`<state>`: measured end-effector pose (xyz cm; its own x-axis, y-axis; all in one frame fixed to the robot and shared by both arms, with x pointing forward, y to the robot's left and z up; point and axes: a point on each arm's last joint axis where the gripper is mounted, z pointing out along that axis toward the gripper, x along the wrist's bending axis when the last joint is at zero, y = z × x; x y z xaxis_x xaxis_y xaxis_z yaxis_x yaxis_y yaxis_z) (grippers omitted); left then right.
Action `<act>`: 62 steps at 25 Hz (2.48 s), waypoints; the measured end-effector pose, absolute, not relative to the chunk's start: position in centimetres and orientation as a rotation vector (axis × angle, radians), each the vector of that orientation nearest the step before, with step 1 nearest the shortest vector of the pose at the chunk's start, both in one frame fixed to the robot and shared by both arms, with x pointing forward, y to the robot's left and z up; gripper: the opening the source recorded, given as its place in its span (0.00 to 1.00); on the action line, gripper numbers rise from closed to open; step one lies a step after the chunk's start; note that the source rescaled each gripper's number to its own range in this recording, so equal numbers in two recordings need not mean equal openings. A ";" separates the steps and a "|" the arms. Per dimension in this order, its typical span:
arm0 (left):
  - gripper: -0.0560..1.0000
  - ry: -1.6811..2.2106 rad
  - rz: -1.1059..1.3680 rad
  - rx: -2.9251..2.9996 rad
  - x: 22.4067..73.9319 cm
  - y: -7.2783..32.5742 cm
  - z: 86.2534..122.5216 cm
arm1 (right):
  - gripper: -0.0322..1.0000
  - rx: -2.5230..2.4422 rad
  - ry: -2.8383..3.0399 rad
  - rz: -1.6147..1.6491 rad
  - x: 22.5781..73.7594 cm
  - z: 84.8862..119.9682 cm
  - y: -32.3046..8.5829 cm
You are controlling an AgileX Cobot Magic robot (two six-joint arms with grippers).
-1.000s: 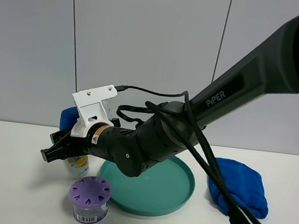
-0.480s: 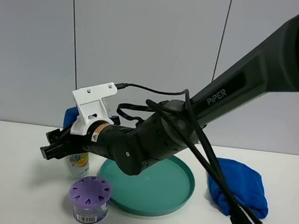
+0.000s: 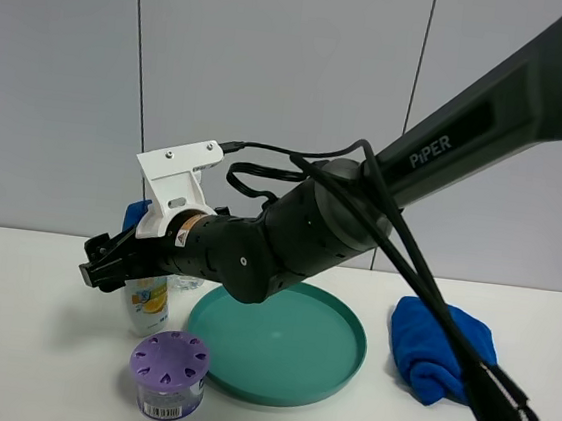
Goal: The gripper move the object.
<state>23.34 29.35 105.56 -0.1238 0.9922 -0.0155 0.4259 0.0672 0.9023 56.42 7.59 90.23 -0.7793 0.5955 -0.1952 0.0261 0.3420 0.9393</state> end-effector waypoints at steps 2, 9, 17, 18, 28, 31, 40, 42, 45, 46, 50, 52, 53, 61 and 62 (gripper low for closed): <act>1.00 1.643 1.021 1.437 23.3 29.3 105.6 | 0.74 0.561 2.099 1.447 56.4 90.2 7.5; 1.00 1.643 1.021 1.437 23.3 29.3 105.6 | 0.74 0.546 2.063 1.475 56.4 92.4 7.5; 1.00 1.643 1.021 1.437 23.3 29.3 105.6 | 0.74 0.538 2.076 1.472 55.7 95.9 7.3; 1.00 1.643 1.021 1.437 23.3 29.3 105.6 | 0.74 0.534 2.081 1.472 55.4 96.5 7.3; 1.00 1.643 1.021 1.437 23.3 29.3 105.6 | 0.74 0.454 2.151 1.373 52.6 105.9 4.5; 1.00 1.643 1.021 1.437 23.3 29.3 105.6 | 0.74 0.391 2.135 1.356 51.1 109.9 2.9; 1.00 1.643 1.021 1.437 23.3 29.3 105.6 | 0.74 0.325 2.111 1.049 47.7 118.5 -6.1; 1.00 1.643 1.021 1.437 23.3 29.3 105.6 | 0.74 0.439 2.099 0.926 47.8 119.4 -9.0; 1.00 1.643 1.021 1.437 23.3 29.3 105.6 | 0.74 0.711 2.057 0.760 47.6 120.5 -14.0; 1.00 1.643 1.021 1.437 23.3 29.3 105.6 | 0.74 0.795 2.048 0.712 47.3 120.8 -15.5; 1.00 1.643 1.021 1.437 23.3 29.3 105.6 | 0.74 1.035 2.013 0.577 45.5 120.1 -21.2; 1.00 1.643 1.021 1.437 23.3 29.3 105.6 | 0.74 1.127 1.998 0.547 44.2 118.8 -23.8; 1.00 1.643 1.021 1.437 23.3 29.3 105.6 | 0.74 1.162 1.989 0.537 43.2 118.1 -24.9; 1.00 1.643 1.021 1.437 23.3 29.3 105.6 | 0.74 1.439 1.740 0.649 32.1 114.4 -30.6; 1.00 1.643 1.021 1.437 23.3 29.3 105.6 | 0.74 1.465 1.709 0.662 30.7 114.1 -30.8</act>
<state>23.34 29.35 105.56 -0.1238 0.9922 -0.0155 0.4259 0.0672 0.9023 30.69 -30.80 114.10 -0.0373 0.9746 -0.2208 0.5713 0.2021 0.7955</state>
